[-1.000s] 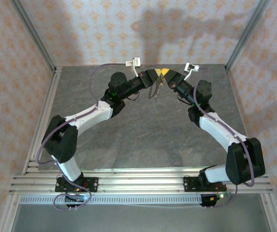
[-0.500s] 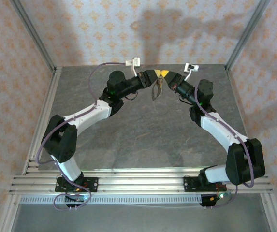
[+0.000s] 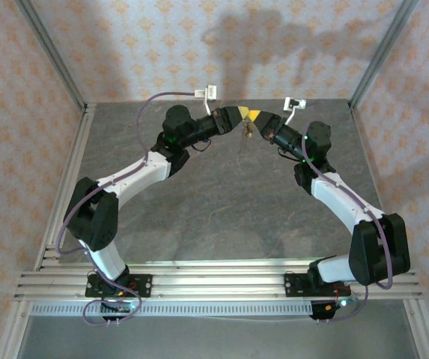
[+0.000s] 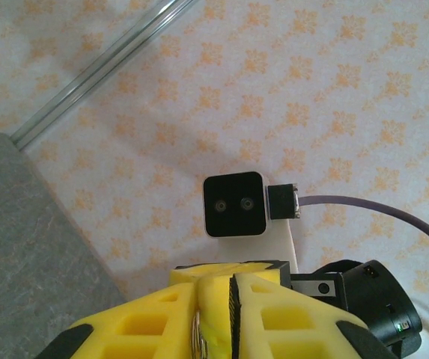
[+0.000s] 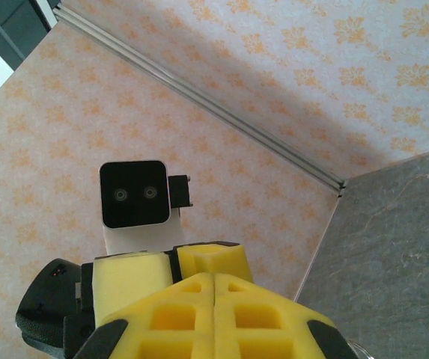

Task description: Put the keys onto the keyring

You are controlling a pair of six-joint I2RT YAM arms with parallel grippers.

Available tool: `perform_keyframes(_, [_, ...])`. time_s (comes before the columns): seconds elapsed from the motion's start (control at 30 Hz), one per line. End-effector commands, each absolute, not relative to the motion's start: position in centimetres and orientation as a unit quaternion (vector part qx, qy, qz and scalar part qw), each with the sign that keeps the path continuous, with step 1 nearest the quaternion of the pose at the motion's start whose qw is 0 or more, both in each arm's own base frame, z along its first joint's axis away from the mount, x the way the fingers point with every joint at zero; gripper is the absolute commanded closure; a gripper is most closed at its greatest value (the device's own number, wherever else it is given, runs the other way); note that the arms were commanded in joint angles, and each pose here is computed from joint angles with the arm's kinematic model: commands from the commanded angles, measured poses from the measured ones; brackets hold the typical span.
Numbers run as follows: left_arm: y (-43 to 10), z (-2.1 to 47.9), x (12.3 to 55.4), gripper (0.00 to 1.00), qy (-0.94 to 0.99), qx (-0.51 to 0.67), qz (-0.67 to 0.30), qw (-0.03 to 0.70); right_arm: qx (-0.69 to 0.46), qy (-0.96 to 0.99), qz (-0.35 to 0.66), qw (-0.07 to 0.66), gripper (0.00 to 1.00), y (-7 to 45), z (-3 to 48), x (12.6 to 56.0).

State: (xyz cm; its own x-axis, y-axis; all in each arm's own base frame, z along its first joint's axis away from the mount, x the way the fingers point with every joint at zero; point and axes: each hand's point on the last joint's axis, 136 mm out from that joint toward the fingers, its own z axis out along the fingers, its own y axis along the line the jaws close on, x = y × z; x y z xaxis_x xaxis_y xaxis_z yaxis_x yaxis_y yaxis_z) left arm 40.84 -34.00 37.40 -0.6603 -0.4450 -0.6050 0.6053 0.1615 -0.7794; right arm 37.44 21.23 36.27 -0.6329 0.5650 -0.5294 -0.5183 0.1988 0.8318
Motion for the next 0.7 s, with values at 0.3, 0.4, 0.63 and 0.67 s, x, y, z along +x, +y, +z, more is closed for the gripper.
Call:
perform_keyframes(0.3, [-34.3, 39.1, 39.7, 0.99, 0.627, 0.111, -0.653, 0.410, 0.010, 0.645, 0.630, 0.433, 1.00, 21.0, 36.4, 37.7])
perform_keyframes(0.4, [-34.5, 38.8, 39.6, 1.00, 0.632, 0.117, -0.651, 0.404, 0.010, 0.644, 0.630, 0.433, 1.00, 21.0, 36.4, 37.7])
perform_keyframes(0.63, [-34.9, 38.1, 39.5, 0.95, 0.644, 0.125, -0.645, 0.392, 0.010, 0.644, 0.630, 0.434, 1.00, 21.1, 36.5, 37.9])
perform_keyframes(0.67, [-34.9, 38.1, 39.4, 0.92, 0.645, 0.126, -0.644, 0.392, 0.009, 0.644, 0.630, 0.435, 1.00, 21.1, 36.6, 37.9])
